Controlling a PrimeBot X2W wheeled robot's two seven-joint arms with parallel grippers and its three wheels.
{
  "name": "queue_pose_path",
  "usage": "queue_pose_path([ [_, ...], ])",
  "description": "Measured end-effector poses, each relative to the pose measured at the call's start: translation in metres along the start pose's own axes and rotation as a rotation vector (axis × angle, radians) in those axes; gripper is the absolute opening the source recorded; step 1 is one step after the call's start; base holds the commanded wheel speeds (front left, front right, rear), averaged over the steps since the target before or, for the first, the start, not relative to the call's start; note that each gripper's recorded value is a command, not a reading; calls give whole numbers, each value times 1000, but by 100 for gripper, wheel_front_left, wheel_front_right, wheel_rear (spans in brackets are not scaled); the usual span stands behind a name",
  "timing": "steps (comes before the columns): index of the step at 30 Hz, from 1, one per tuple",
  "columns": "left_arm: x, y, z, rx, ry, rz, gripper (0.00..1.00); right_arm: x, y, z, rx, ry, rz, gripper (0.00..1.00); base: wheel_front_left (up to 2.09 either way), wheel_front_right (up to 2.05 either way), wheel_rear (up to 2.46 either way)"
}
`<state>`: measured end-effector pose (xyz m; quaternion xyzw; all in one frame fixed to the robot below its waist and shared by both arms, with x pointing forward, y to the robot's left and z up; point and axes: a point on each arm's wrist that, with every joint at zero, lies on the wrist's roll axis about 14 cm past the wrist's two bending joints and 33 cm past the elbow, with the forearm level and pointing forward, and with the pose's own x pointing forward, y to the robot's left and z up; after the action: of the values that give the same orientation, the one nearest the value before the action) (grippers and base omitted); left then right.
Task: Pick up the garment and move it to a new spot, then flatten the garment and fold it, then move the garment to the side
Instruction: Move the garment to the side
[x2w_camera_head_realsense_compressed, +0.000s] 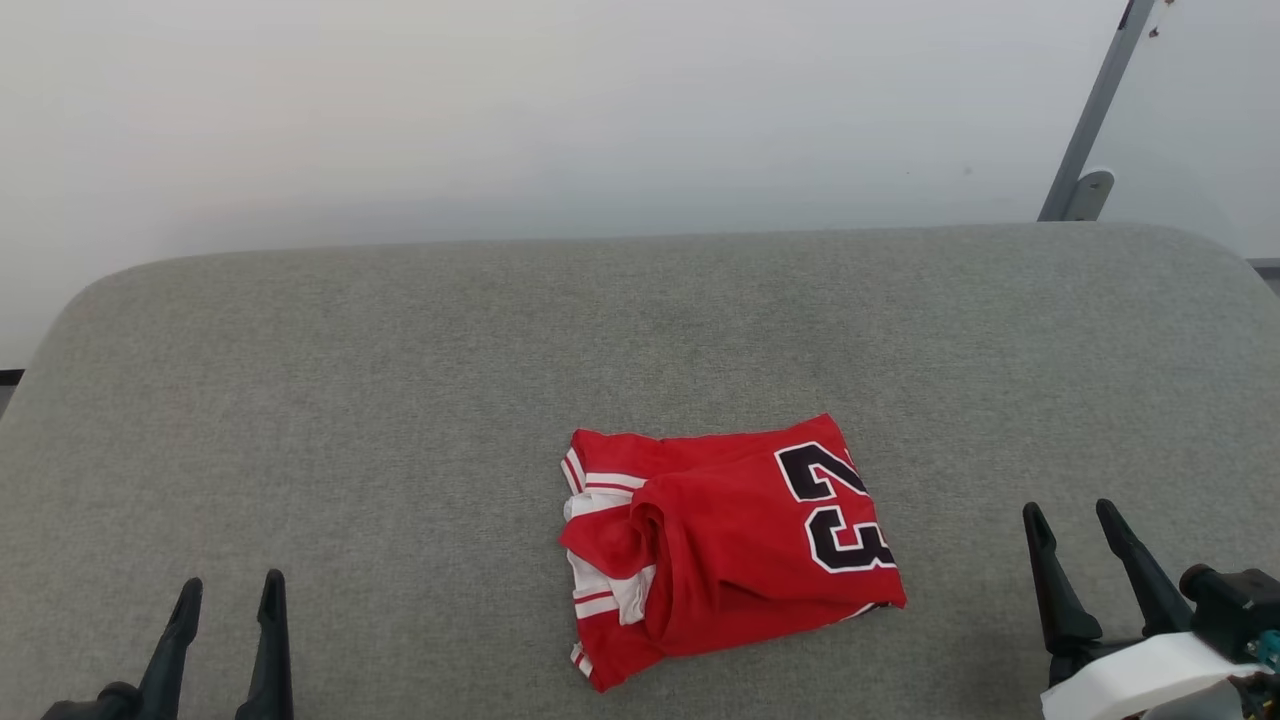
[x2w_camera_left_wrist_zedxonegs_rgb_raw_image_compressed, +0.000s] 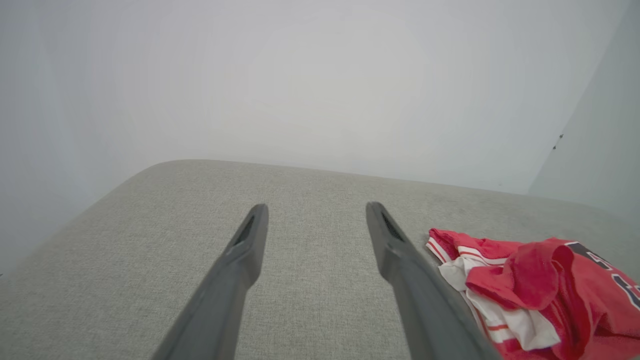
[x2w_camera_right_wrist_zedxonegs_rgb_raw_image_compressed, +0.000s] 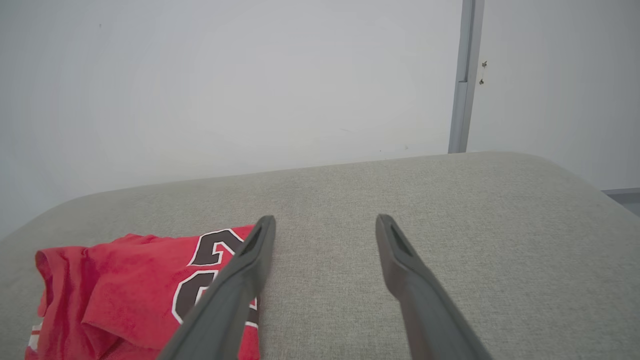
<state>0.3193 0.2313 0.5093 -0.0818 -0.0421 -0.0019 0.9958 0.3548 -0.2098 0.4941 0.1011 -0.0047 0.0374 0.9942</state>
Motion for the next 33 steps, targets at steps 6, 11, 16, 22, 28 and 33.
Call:
queue_pose_path([
  [6,-2,1,0,0,-1,6,100,4,10,-4,4,18,29,100,0,0,0],
  [11,-4,5,1,-3,-5,24,100,17,24,-13,20,103,80,100,0,0,0],
  [16,-6,12,0,-6,1,49,100,40,40,-22,26,238,149,100,0,0,0],
  [22,-3,19,-5,-15,15,80,100,65,50,-45,-14,476,216,100,0,0,0],
  [28,-1,24,-11,-25,33,109,100,76,55,-72,-51,700,253,100,0,0,0],
  [33,3,29,-16,-32,47,130,100,74,55,-105,-100,958,273,100,0,0,0],
])
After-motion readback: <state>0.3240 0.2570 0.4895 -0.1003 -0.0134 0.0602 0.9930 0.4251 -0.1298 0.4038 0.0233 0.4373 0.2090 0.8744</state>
